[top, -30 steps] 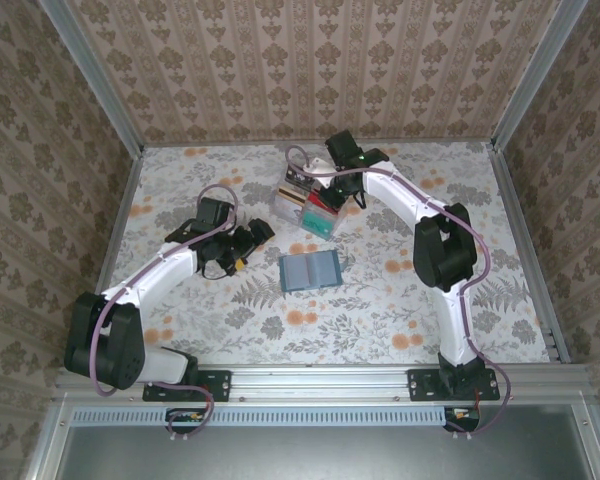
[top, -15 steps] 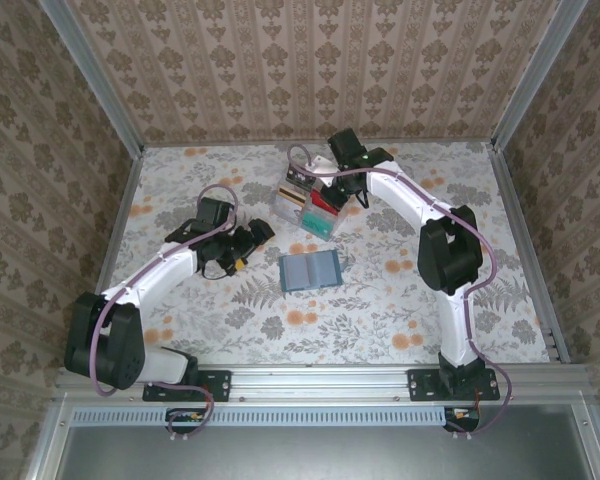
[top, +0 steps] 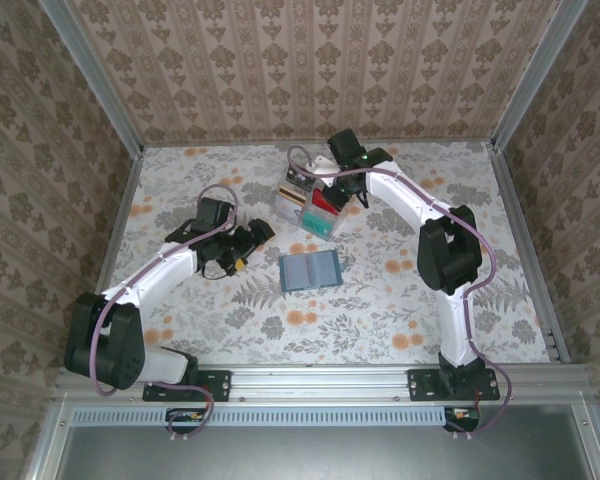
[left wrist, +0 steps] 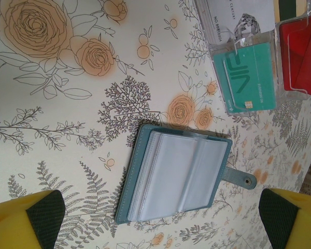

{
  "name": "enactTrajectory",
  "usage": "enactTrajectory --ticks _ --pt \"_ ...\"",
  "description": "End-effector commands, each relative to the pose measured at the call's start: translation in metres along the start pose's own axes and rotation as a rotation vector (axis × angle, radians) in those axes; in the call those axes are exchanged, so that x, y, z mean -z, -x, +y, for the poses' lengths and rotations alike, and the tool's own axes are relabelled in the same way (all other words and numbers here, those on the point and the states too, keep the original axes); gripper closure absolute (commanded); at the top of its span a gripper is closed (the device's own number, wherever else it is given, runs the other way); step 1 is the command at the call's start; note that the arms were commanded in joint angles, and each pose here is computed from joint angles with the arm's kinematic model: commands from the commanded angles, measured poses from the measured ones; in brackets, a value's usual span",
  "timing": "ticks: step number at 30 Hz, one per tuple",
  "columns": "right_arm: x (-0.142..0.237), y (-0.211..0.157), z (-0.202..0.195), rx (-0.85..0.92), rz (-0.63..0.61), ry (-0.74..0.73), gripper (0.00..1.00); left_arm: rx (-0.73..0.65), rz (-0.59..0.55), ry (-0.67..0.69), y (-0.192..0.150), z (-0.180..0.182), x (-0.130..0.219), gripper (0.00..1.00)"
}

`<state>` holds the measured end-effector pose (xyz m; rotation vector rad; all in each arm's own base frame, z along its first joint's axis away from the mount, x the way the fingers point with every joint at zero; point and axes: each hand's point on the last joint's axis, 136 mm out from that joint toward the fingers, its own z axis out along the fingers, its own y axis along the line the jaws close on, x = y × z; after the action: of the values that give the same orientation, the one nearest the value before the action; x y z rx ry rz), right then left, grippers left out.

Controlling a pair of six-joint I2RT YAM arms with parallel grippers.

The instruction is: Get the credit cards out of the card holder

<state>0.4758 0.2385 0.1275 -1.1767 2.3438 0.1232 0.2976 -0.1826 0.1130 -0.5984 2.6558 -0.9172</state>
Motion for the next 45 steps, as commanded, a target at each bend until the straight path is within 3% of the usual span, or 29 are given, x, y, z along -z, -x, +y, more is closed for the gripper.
enactTrajectory --ticks 1,7,13,20,25,29,37,45 --pt "-0.008 -0.006 0.000 0.001 0.041 -0.001 0.89 -0.014 0.015 0.003 -0.003 0.002 -0.001 0.00" --pt "-0.003 0.005 -0.004 -0.030 0.015 -0.013 0.77 -0.018 0.011 0.006 -0.002 0.002 0.000 0.00" --pt "0.026 0.020 -0.008 -0.092 -0.056 -0.037 0.71 -0.030 0.011 0.022 -0.002 0.005 -0.001 0.00" --pt "0.080 0.023 -0.002 -0.254 -0.170 -0.066 0.42 -0.058 0.006 0.045 -0.002 0.008 -0.004 0.00" --pt "0.088 -0.003 0.030 -0.457 -0.146 0.045 0.37 -0.083 0.002 0.065 -0.002 0.011 -0.008 0.00" --pt "0.088 -0.021 0.075 -0.486 -0.112 0.146 0.33 -0.090 -0.012 0.104 -0.001 0.019 -0.009 0.00" --pt "0.038 -0.052 0.132 -0.586 -0.005 0.105 0.29 -0.090 -0.042 0.131 0.002 0.030 -0.012 0.00" --pt "-0.015 -0.071 0.168 -0.646 0.108 0.168 0.27 -0.094 -0.031 0.153 -0.001 0.036 -0.012 0.00"
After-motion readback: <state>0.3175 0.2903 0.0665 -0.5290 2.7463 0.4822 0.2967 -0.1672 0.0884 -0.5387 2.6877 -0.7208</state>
